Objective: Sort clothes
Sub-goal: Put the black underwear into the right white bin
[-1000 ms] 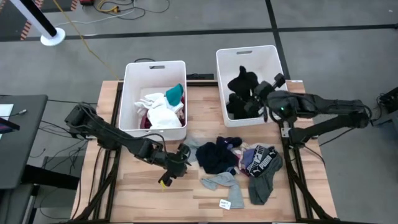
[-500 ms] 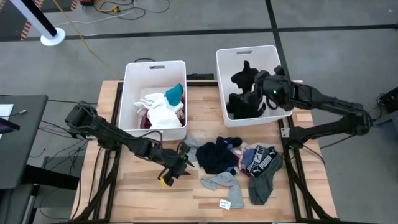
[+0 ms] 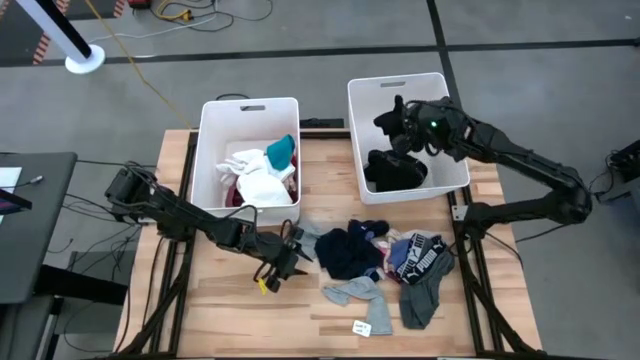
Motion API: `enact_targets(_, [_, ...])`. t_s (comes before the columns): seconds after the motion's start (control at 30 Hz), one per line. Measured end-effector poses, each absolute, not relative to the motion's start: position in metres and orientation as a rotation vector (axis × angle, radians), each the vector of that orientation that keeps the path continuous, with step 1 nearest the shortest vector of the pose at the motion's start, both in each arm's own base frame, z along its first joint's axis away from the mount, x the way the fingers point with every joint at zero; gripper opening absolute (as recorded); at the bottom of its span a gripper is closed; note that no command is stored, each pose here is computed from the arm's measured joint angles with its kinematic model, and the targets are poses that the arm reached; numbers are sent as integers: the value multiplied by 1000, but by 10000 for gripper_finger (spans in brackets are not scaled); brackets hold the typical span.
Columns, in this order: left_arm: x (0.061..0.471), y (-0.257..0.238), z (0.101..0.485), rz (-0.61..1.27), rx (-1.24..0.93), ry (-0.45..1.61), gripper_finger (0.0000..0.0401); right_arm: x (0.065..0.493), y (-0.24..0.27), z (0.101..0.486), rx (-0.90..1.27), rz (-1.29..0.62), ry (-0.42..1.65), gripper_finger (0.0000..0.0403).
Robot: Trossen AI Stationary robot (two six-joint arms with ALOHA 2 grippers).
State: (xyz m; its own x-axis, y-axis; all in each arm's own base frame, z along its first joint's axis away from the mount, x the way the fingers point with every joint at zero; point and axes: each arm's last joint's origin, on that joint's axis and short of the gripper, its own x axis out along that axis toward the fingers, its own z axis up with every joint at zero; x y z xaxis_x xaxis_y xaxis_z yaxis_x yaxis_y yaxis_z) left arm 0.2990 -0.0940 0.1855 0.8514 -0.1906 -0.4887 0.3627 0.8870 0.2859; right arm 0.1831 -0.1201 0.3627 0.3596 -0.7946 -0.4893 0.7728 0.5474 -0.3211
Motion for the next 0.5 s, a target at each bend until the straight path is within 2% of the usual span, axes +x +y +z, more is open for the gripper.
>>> enact_targets(0.5, [299,-93,186,-304,350,426,164,204,-164,326,18,-962,827,0])
